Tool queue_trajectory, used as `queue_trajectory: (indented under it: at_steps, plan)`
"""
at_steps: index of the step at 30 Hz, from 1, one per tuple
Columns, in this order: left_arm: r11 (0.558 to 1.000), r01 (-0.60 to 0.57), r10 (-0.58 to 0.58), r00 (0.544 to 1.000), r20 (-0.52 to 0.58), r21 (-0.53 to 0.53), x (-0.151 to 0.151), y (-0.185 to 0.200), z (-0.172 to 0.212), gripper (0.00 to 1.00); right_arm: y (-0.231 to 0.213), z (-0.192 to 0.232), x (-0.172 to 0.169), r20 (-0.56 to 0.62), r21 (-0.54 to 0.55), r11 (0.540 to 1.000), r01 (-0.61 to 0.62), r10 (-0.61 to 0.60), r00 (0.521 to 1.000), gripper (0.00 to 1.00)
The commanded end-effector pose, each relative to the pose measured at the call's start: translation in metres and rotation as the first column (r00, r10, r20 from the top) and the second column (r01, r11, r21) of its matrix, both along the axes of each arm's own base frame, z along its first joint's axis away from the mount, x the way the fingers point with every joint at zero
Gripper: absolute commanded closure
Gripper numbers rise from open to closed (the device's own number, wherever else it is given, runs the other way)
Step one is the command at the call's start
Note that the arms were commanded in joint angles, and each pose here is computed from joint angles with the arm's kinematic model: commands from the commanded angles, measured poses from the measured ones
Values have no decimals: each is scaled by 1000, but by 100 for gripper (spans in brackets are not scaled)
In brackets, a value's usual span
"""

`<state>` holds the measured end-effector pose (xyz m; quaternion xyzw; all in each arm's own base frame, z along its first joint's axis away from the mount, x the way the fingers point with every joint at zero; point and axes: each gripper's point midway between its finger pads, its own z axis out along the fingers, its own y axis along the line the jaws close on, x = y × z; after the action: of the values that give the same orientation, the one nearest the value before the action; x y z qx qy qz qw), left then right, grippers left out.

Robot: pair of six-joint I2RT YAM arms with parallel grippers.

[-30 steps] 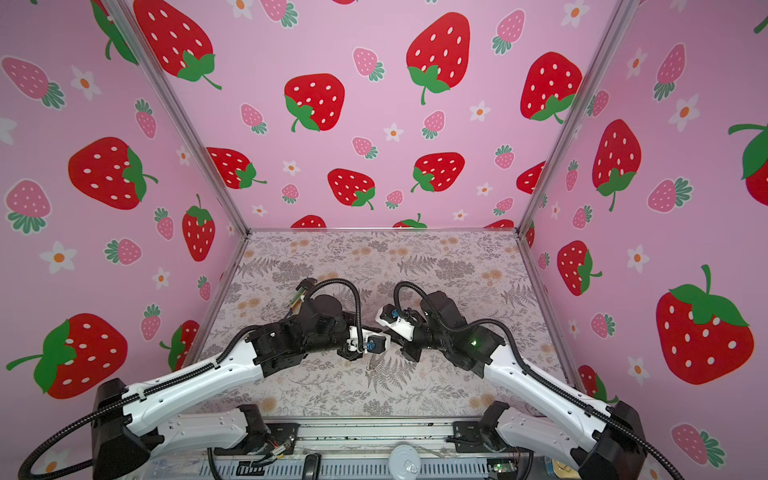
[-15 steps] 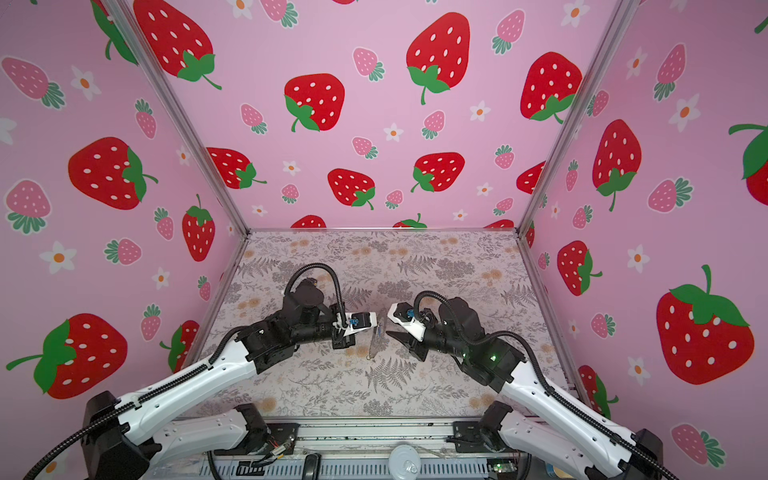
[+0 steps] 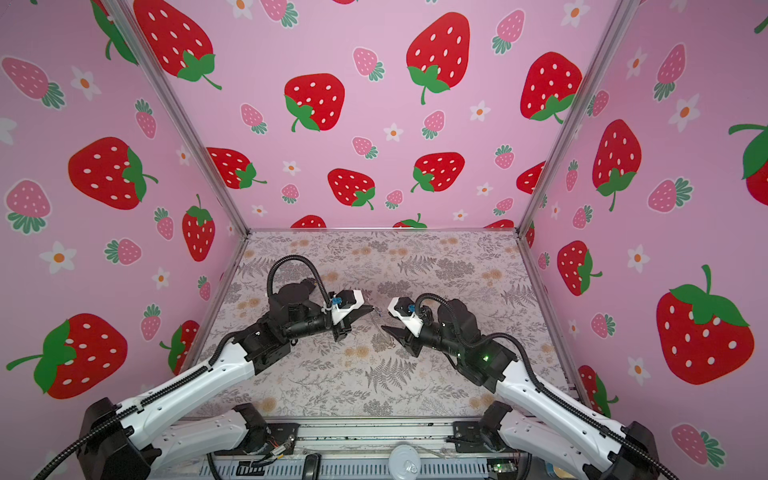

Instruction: Put the keys on the keyring

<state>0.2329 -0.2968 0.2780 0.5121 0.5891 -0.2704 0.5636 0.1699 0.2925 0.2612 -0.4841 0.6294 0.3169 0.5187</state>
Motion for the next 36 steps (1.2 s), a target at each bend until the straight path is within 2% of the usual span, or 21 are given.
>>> queue_trajectory:
  at_steps: [1, 8, 11, 14, 16, 19, 23, 30, 36]
  plan:
    - [995, 25, -22, 999, 33, -93, -2, -3, 25, 100, 1, 9, 8, 41, 37, 999, 36, -37, 998, 57]
    - [994, 25, -22, 999, 32, -103, -2, -4, 26, 100, -3, 28, 9, 105, 83, 996, 45, -53, 993, 58]
    - [994, 31, -28, 999, 35, -105, -2, -5, 26, 100, -7, 39, 6, 118, 129, 990, 48, -63, 991, 63]
    - [994, 37, -33, 999, 40, -107, -2, -6, 25, 100, -8, 41, 5, 89, 158, 986, 56, -71, 994, 73]
    - [993, 37, -32, 998, 47, -110, -2, -5, 27, 100, -7, 42, 5, 61, 164, 985, 59, -70, 996, 74]
    - [993, 40, -35, 998, 52, -113, -3, -6, 28, 100, -8, 36, 10, 22, 161, 983, 91, -95, 995, 74]
    - [992, 43, -37, 998, 56, -117, -3, -6, 30, 100, -9, 16, 14, -10, 105, 987, 122, -122, 992, 72]
    - [990, 28, -21, 998, 52, -136, -1, -5, 33, 100, 0, 8, 9, -17, 83, 994, 66, -64, 998, 62]
    - [988, 8, -2, 999, 39, -153, 2, -4, 33, 100, 9, 5, 13, -25, 85, 995, 50, -49, 999, 60]
